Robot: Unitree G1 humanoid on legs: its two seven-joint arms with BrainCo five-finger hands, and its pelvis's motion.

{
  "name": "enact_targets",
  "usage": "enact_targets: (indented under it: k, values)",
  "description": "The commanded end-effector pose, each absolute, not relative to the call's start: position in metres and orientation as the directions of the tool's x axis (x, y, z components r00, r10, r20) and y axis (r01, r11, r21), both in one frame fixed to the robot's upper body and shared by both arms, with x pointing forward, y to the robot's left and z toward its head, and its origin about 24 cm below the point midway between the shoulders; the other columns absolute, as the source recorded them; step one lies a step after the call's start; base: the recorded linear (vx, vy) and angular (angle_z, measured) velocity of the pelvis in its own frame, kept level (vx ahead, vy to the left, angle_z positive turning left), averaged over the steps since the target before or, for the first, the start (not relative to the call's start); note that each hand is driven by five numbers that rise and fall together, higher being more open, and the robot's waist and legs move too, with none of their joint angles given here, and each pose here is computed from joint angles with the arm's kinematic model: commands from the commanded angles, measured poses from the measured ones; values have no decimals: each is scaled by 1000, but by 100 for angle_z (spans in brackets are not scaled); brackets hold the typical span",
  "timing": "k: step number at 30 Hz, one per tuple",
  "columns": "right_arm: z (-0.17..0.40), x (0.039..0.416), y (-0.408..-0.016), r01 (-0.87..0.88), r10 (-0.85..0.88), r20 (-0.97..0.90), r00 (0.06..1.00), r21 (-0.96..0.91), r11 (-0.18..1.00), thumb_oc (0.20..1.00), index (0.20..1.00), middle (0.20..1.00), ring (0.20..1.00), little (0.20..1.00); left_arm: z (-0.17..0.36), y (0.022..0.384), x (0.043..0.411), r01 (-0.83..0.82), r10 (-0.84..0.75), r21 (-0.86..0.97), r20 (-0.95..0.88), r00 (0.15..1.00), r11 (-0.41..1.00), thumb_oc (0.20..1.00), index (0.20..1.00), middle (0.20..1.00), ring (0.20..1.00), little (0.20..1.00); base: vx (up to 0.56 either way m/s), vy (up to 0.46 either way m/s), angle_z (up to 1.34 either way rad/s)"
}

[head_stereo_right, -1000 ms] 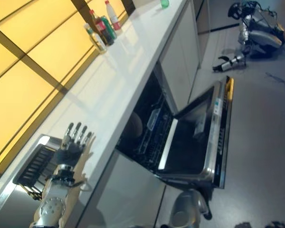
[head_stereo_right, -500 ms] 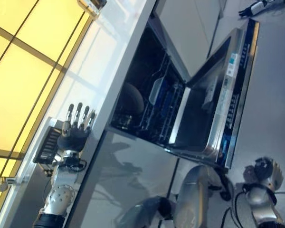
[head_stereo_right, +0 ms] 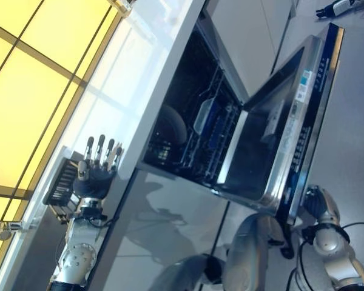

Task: Pick up plates and place into dishwasher.

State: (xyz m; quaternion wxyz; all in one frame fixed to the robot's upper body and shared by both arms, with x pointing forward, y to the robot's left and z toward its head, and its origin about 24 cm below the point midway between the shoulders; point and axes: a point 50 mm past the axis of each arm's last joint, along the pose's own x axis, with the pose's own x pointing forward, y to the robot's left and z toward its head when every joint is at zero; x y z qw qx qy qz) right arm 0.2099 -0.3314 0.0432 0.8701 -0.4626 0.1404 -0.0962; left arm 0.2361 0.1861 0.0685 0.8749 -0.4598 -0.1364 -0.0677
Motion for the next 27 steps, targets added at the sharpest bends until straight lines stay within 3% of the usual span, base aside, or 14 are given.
enact_targets:
  k: [1, 7, 19, 27]
  values:
    - [90, 255, -221, -127, 257, 43, 966, -782, 610, 200, 200, 200, 200, 200, 48, 176, 232, 206, -29, -818, 226, 974, 536, 1000, 1000, 1000, 1000, 1000, 4, 18, 8]
    - [110, 259, -192, -210, 408, 61, 911, -782, 587, 200, 200, 200, 200, 200, 47, 177, 230, 195, -13, -834, 220, 975, 517, 1000, 1000, 1000, 1000, 1000, -3, 52, 7]
    - [116, 253, -155, -350, 558, 70, 827, -713, 608, 200, 200, 200, 200, 200, 34, 177, 224, 132, -18, -856, 142, 990, 500, 1000, 1000, 1000, 1000, 1000, 69, 55, 9]
    - [121, 248, -145, -409, 625, 128, 770, -653, 638, 200, 200, 200, 200, 200, 48, 195, 232, 138, 9, -823, 171, 985, 551, 1000, 1000, 1000, 1000, 1000, 10, -62, 24]
